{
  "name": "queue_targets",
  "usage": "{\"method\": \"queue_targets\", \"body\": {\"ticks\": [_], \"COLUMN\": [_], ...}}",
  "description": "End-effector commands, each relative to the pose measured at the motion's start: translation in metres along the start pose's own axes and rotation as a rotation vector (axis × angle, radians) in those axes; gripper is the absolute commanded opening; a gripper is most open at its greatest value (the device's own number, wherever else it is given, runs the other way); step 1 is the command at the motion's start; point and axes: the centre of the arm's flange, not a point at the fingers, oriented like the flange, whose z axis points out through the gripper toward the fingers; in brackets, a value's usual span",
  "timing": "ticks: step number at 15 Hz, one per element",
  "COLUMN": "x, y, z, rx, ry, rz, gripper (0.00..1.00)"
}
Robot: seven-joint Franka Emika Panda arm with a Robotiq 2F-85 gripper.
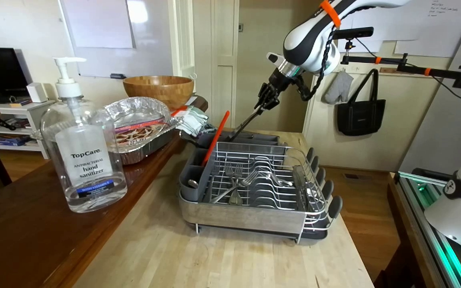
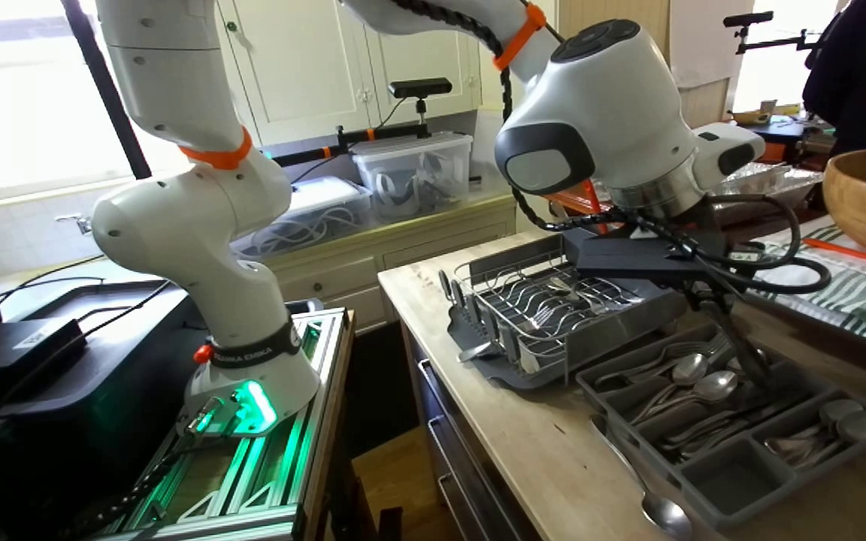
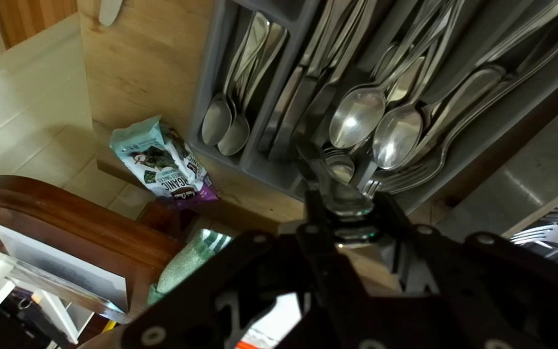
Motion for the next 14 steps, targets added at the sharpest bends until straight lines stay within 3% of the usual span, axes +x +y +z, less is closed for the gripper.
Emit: {"method": "queue_targets", "body": {"ticks": [1,10,11,14], "x": [0.0,0.0,0.0,-0.012], "y": [0.0,0.0,0.0,0.012], "z": [0.0,0.0,0.0,-0.009], "rx": [0.0,0.0,0.0,-0.028], "ry": [0.0,0.0,0.0,0.075], "rz": [0.0,0.0,0.0,0.034], "gripper": [0.3,0.3,0.07,0.07]}}
